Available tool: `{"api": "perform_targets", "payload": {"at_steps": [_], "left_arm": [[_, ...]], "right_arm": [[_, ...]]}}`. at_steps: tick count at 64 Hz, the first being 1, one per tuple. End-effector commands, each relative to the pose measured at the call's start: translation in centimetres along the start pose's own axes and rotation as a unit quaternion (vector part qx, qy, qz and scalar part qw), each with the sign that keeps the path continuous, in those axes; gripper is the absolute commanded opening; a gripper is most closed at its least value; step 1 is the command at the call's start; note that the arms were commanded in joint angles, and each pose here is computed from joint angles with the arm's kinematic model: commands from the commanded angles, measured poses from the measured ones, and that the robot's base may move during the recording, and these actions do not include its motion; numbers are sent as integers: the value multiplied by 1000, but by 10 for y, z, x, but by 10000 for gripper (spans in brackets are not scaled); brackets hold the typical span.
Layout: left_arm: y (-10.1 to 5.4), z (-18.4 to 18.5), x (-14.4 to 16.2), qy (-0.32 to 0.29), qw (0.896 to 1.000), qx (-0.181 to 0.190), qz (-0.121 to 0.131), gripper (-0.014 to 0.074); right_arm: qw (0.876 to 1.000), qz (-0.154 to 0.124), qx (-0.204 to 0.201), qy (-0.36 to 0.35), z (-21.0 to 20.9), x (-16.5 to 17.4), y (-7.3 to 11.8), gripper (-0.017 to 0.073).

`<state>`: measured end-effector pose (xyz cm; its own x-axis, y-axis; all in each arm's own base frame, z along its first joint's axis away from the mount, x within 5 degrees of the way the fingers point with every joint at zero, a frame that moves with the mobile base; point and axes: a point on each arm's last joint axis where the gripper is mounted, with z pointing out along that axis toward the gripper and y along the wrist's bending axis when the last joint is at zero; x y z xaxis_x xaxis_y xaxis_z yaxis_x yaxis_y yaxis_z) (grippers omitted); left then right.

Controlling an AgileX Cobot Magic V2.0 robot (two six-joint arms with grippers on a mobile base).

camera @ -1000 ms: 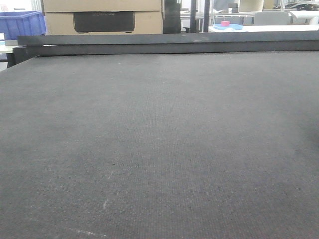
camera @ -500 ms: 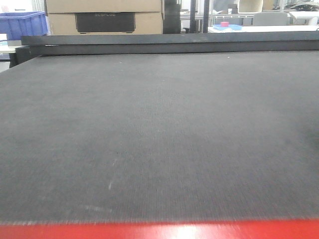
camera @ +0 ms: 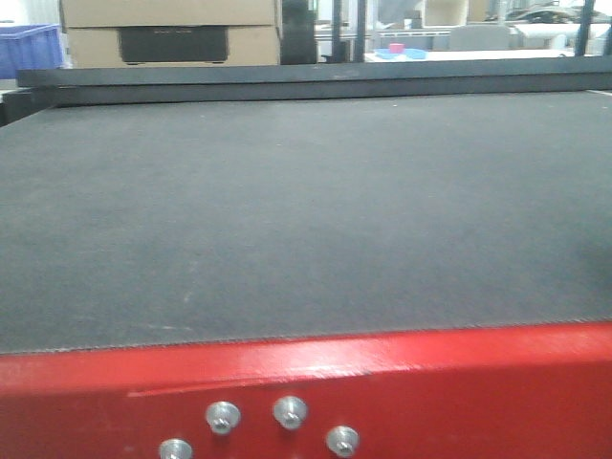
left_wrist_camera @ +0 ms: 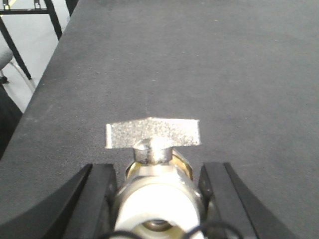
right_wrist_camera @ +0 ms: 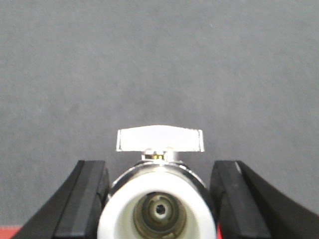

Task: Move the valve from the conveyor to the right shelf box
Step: 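Drive the base to the shelf rack holding both valves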

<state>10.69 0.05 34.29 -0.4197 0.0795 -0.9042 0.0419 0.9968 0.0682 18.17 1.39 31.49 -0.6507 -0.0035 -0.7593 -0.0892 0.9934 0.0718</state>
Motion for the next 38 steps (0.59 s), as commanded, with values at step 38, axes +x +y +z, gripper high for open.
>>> {"api": "perform_targets", "payload": {"at_steps": [38], "left_arm": [[0,-3,-7,-36,999,-1,-8,-111]], "right_arm": [[999,-4,6,-42,-5,-8,-1,-163]]}}
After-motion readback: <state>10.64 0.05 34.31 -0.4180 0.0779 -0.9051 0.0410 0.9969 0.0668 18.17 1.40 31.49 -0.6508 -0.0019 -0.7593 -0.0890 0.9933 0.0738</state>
